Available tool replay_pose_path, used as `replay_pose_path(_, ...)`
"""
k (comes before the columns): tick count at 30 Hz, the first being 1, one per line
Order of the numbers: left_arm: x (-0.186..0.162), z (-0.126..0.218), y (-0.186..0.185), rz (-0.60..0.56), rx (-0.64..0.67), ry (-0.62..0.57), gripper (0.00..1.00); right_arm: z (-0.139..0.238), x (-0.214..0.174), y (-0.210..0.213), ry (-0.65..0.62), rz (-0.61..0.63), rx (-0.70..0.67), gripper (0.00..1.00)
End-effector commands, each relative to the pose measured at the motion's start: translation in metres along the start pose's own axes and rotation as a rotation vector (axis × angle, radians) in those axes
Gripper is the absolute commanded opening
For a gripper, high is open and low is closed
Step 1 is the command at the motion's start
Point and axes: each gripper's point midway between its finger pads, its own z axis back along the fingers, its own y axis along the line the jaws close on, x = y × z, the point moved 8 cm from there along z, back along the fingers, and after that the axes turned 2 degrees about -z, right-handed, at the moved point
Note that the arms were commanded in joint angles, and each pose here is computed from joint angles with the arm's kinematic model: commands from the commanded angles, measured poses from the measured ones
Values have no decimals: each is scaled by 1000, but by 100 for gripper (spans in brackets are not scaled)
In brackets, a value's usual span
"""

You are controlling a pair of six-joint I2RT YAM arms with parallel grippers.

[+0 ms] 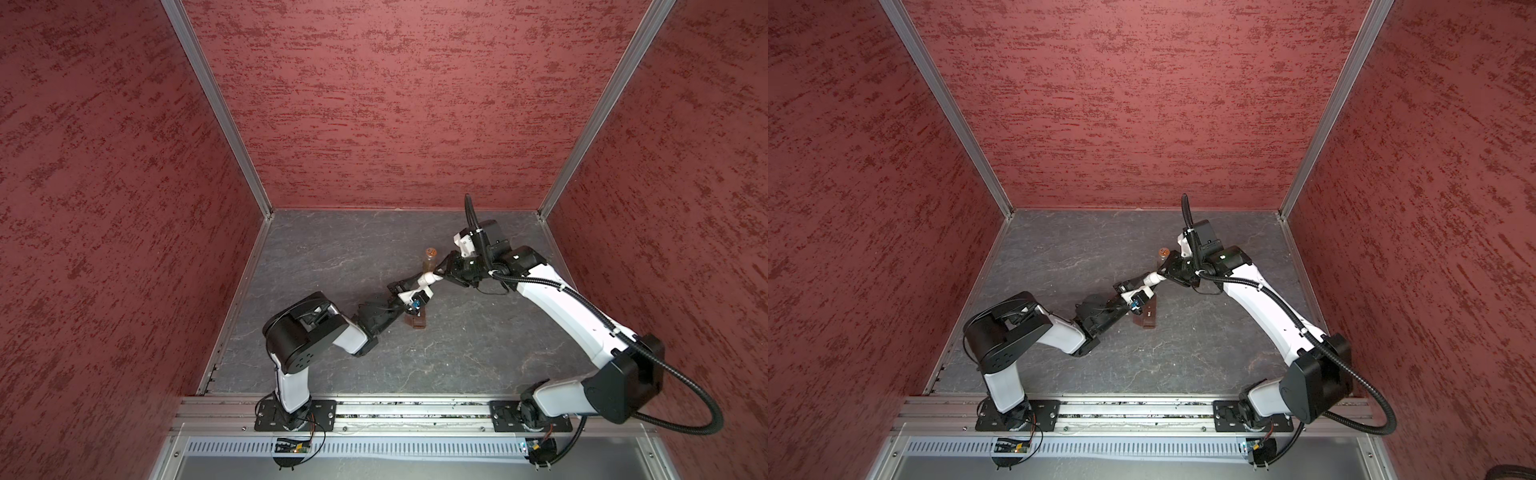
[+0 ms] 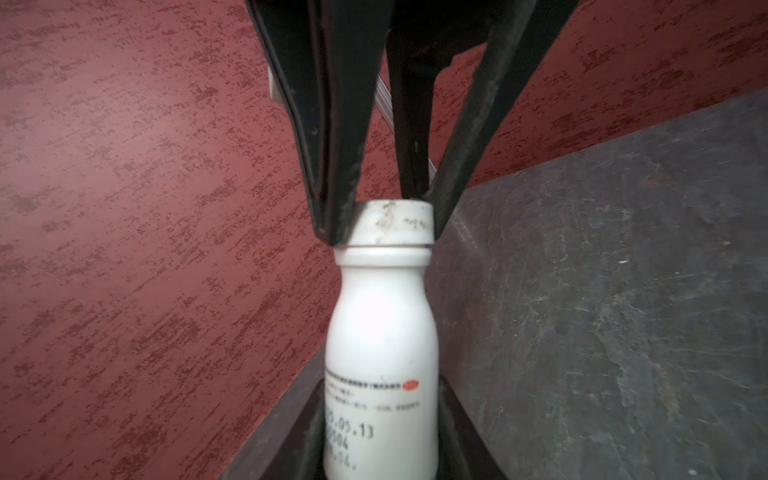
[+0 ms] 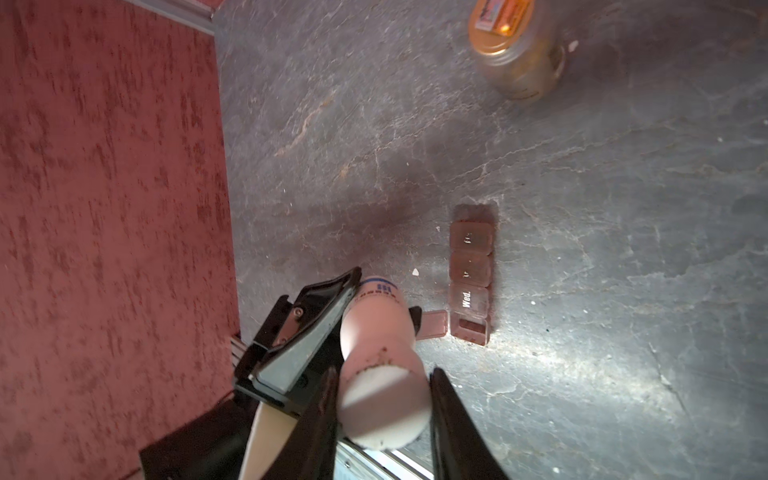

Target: Sort the pills into containers

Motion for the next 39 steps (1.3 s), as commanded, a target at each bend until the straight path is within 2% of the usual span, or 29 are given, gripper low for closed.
replay_pose_path(1, 19, 15, -2, 105, -143, -69, 0, 21, -13, 10, -42, 296, 64, 17)
replay_pose_path(6, 33, 31, -7, 176, -246, -76, 0, 39, -40, 19, -57, 578, 159, 14)
replay_pose_path(10, 38, 39, -10, 194, -264, -81, 0, 53, -57, 25, -57, 747, 250, 14)
replay_pose_path(15, 40, 46, -9, 211, -267, -83, 0, 59, -68, 23, -45, 858, 263, 12)
replay_pose_path(19, 39, 48, -10, 213, -273, -73, 0, 62, -71, 23, -58, 893, 262, 11)
replay_pose_path(24, 35, 51, -11, 216, -264, -63, 0, 65, -67, 22, -82, 865, 222, 11)
replay_pose_path(28, 35, 55, -9, 216, -243, -58, 0, 67, -56, 21, -133, 791, 125, 11)
replay_pose_path(33, 36, 63, -4, 223, -210, -48, 0, 62, -35, 5, -196, 587, -78, 11)
replay_pose_path(39, 38, 81, 0, 244, -178, -23, 0, 23, -23, -35, -144, 328, -307, 14)
